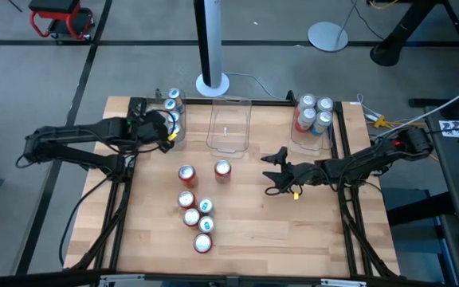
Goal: Sort soda cans
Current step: Put the blue soda can into the left transparent bin
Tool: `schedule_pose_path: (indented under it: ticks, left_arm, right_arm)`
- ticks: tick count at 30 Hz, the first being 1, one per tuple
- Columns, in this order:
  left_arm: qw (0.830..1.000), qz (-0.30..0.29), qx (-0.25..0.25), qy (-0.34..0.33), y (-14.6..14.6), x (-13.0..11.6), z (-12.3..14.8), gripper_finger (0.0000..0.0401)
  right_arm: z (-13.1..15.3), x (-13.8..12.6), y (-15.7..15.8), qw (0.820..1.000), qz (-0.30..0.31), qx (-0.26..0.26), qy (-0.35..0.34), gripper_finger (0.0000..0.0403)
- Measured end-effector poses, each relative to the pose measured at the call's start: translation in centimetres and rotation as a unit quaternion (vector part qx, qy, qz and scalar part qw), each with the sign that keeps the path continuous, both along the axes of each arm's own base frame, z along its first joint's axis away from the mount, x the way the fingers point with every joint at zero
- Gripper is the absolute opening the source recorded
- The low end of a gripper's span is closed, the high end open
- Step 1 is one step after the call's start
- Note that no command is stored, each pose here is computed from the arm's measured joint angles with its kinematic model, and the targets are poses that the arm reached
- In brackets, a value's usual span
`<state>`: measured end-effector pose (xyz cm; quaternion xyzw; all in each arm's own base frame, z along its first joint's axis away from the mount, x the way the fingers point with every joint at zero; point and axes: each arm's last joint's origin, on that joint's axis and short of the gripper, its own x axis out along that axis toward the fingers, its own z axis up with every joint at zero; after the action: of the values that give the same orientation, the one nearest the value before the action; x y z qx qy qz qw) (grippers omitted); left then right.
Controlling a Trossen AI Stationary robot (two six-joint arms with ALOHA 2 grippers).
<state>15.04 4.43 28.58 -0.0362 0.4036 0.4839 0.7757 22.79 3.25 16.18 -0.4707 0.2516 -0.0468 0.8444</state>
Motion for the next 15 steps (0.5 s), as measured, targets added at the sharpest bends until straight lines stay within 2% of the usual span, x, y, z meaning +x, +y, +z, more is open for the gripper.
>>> schedule_pose_path:
  ticks: [4,9,13,15]
  left_arm:
    - [1.0,0.017,-0.001,0.005,0.4,-0.3,-1.2,0.023]
    - [1.0,0.022,0.004,-0.018,1.0,-0.4,-2.5,0.023]
    - [0.999,0.026,-0.018,-0.02,1.6,-0.6,-4.1,0.023]
    - [0.999,0.033,-0.011,-0.024,1.9,-0.7,-4.7,0.023]
  right_arm:
    - [-0.5,0.2,0.0,1.0,-0.002,0.002,0.008,0.0321]
    - [-0.9,0.3,0.0,1.0,-0.006,0.001,0.014,0.0321]
    - [-0.9,0.3,0.1,1.0,-0.005,0.001,0.012,0.0321]
    - [-0.9,0.3,0.1,1.0,-0.005,0.002,0.012,0.0321]
